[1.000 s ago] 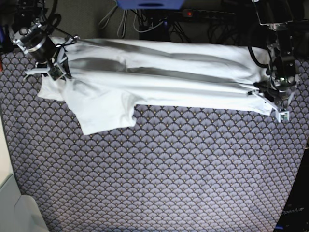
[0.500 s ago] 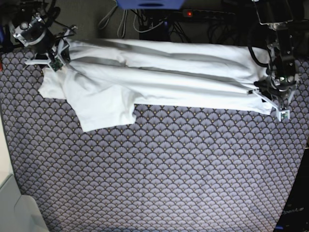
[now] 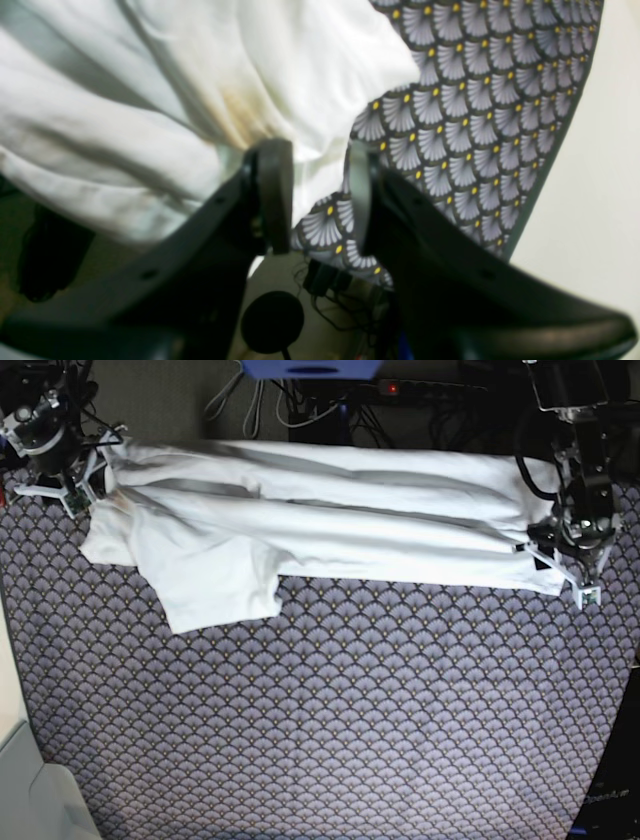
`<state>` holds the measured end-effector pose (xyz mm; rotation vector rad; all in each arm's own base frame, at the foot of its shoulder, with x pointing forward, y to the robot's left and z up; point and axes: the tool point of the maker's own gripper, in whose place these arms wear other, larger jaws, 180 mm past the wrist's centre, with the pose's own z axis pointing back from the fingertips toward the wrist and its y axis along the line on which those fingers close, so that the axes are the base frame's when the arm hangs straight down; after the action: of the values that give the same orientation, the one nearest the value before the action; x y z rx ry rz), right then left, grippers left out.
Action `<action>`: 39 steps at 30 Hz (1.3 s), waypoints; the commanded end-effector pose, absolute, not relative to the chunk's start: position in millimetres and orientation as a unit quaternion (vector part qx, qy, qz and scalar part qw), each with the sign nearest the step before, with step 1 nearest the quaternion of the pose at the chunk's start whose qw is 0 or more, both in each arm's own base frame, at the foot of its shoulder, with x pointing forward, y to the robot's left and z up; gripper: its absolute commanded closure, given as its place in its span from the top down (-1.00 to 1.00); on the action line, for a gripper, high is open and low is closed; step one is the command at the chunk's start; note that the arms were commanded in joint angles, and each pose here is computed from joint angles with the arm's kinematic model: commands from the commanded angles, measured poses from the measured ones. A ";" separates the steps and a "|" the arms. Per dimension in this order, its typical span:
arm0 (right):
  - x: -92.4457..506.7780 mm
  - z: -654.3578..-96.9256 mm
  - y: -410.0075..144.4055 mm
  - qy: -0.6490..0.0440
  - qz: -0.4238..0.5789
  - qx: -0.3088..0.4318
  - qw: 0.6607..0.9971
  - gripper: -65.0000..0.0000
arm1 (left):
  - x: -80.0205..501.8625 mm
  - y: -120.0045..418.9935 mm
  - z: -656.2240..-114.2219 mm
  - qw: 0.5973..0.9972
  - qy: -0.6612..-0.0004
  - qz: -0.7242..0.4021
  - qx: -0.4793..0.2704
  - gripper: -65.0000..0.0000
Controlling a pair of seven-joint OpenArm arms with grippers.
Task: Fold the T-shirt properly
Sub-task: 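Lay the folded hem down and open the right gripper, then grasp the loose sleeve with the right gripper and fold it onto the shirt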
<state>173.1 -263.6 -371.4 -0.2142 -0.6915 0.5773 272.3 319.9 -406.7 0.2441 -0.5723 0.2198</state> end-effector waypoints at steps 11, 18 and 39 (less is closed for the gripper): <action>229.9 -327.7 -234.8 -0.417 0.305 -0.111 0.849 -0.27 | 278.2 330.7 -393.6 0.941 -0.295 0.095 0.136 0.06; 307.5 -310.0 -219.4 -0.407 0.311 -0.137 0.848 0.17 | 277.2 317.8 -399.2 0.954 -0.269 0.038 0.129 0.06; 378.6 -417.1 -185.3 -0.313 0.300 -0.002 0.901 0.22 | 277.4 318.1 -398.9 0.953 -0.269 0.039 0.132 0.06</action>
<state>371.7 -179.8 -423.8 0.0258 -0.6416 0.6162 269.4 311.9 -410.8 0.2465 -0.5136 0.0843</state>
